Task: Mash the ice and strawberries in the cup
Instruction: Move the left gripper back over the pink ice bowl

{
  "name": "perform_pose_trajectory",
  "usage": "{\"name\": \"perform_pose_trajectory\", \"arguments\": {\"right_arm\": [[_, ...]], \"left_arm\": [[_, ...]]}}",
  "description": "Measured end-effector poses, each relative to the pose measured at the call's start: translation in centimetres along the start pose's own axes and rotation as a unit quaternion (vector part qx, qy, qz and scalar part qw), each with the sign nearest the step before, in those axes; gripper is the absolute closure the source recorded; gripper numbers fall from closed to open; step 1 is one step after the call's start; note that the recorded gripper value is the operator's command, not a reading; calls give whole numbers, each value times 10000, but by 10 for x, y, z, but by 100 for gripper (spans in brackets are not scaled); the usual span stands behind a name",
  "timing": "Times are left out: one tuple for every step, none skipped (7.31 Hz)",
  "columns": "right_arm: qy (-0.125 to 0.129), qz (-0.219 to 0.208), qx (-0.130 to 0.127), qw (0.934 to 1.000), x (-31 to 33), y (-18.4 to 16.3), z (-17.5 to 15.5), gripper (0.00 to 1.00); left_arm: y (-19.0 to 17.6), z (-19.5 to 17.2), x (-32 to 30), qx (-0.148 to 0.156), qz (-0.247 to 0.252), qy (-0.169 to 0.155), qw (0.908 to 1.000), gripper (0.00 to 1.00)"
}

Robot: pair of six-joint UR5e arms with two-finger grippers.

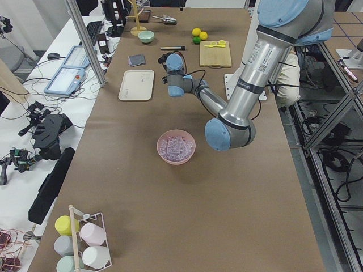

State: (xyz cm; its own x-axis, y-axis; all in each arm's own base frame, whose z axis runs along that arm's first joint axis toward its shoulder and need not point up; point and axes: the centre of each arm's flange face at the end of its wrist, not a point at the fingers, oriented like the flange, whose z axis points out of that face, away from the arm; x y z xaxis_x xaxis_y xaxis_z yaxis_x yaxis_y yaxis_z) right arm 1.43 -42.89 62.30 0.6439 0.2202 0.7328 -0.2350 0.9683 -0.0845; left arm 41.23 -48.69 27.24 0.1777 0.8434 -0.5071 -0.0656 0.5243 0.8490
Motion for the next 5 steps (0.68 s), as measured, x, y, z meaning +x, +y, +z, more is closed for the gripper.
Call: {"name": "perform_pose_trajectory", "arguments": {"right_arm": [[-3,9,-17,10000,1,1,1,0],[-1,20,-33,10000,3,3,2,0],[1,30,-46,10000,5,4,2,0],[3,39,-56,10000,6,5,3,0],[6,46,-63,10000,7,6,3,0]], "left_arm": [[14,-27,-28,-113,160,5,9998,3],[32,-60,-58,-229,250,79,9994,3],[58,-96,-87,-344,390,126,9986,3],[91,-129,-113,-456,568,119,9973,4],[123,-155,-132,-546,704,91,9960,4]]}}
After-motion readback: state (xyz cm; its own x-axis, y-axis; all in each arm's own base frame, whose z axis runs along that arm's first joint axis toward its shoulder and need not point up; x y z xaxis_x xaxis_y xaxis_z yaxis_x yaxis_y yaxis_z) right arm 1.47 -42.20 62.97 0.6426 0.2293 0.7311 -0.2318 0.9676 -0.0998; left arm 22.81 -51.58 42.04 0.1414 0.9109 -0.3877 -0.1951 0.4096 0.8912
